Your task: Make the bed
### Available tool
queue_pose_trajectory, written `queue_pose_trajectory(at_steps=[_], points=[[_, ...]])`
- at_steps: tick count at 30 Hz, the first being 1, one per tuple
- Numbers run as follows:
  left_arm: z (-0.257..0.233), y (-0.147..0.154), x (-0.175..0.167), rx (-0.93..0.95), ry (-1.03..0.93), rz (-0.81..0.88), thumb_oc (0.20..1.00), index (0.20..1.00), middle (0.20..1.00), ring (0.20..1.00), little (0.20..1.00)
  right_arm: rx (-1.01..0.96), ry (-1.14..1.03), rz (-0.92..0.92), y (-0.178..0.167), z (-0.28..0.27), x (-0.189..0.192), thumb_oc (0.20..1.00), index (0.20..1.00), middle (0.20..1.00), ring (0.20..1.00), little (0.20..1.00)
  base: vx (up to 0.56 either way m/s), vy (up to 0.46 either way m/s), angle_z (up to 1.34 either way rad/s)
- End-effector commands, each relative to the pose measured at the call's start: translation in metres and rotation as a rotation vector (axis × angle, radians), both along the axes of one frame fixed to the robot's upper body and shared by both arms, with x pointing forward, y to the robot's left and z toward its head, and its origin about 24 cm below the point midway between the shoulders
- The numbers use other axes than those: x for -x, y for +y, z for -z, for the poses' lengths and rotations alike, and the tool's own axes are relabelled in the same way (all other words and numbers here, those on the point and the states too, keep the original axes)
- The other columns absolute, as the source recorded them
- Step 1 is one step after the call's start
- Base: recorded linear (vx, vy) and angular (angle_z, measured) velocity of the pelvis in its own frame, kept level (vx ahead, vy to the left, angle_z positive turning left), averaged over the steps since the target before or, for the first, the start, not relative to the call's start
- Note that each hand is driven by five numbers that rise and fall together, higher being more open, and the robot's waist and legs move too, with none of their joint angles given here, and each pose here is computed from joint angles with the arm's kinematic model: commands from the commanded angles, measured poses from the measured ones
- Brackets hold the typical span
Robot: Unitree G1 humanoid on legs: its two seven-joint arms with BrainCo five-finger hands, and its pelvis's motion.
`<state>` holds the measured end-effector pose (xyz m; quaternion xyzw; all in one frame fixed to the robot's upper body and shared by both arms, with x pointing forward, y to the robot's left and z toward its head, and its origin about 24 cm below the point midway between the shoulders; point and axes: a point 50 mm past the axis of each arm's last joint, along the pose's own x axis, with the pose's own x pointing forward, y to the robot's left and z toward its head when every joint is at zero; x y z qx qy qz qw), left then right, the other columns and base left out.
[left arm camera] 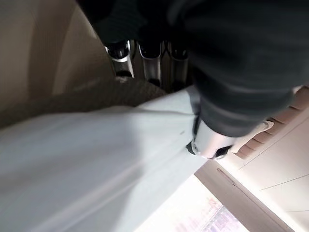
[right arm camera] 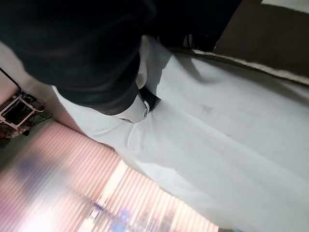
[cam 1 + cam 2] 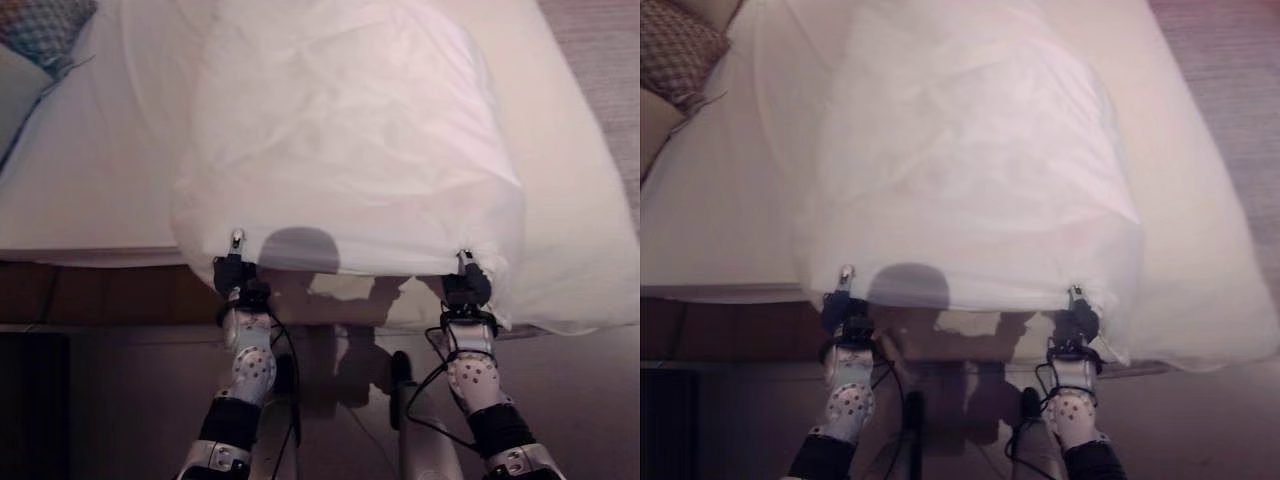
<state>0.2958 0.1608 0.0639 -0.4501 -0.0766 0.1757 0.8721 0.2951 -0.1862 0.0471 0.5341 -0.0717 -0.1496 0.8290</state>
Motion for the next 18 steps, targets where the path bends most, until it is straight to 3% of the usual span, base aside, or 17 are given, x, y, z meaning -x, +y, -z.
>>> queue_pose_trajectory(at_steps=[1,8,18], points=[[-0.035,0.082,0.020,-0.117,-0.168,-0.331,0.200,0.200,0.200,0.200,0.200,0.073,-0.040,0.208,-0.048,-0.007,0.011,0.200,0.200,0.200,0.200,0.200,0.03,0.327,-0.42],[-0.022,0.072,0.017,-0.113,-0.079,-0.329,0.200,0.200,0.200,0.200,0.200,0.112,-0.009,0.148,-0.041,0.004,0.010,0.200,0.200,0.200,0.200,0.200,0.04,0.099,-0.15],[-0.001,0.064,0.016,-0.065,0.031,-0.339,0.200,0.200,0.200,0.200,0.200,0.211,0.097,0.162,-0.060,0.018,0.019,0.200,0.200,0.200,0.200,0.200,-0.01,-0.181,0.27]])
